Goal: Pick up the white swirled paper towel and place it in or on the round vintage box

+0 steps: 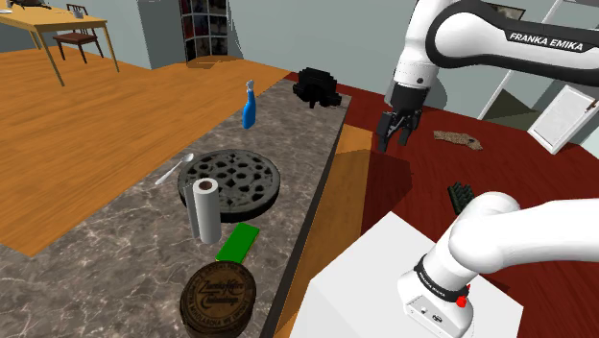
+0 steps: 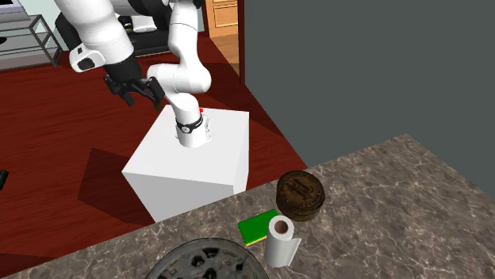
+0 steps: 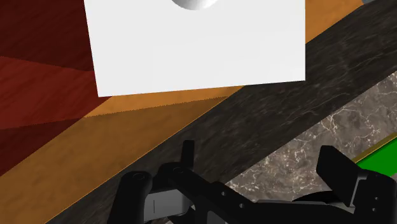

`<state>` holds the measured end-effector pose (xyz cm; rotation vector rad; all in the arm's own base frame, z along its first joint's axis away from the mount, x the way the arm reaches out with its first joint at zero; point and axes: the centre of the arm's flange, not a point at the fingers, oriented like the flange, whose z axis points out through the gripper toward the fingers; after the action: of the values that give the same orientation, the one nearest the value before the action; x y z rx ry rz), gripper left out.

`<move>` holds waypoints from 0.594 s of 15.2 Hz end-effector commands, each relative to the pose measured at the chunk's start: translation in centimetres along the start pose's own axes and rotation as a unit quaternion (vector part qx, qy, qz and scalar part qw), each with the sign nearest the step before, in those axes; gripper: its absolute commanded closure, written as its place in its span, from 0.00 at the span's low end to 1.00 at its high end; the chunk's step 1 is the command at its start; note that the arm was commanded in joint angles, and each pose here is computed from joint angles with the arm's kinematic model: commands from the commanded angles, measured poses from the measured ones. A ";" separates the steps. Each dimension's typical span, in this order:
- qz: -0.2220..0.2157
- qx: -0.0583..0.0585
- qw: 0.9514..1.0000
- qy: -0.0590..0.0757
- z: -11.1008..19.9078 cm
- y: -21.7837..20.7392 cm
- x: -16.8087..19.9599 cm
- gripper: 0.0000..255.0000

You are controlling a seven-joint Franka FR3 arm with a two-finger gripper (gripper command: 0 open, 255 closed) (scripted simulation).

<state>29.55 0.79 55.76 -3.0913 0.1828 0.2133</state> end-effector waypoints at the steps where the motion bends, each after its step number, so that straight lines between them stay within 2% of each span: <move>1: 0.000 0.000 1.000 0.000 0.0 0.0 0.0 0.00; 9: -0.027 0.000 1.000 0.008 2.3 -8.9 4.9 0.00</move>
<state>34.38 7.90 53.17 -3.0945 0.1108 0.1918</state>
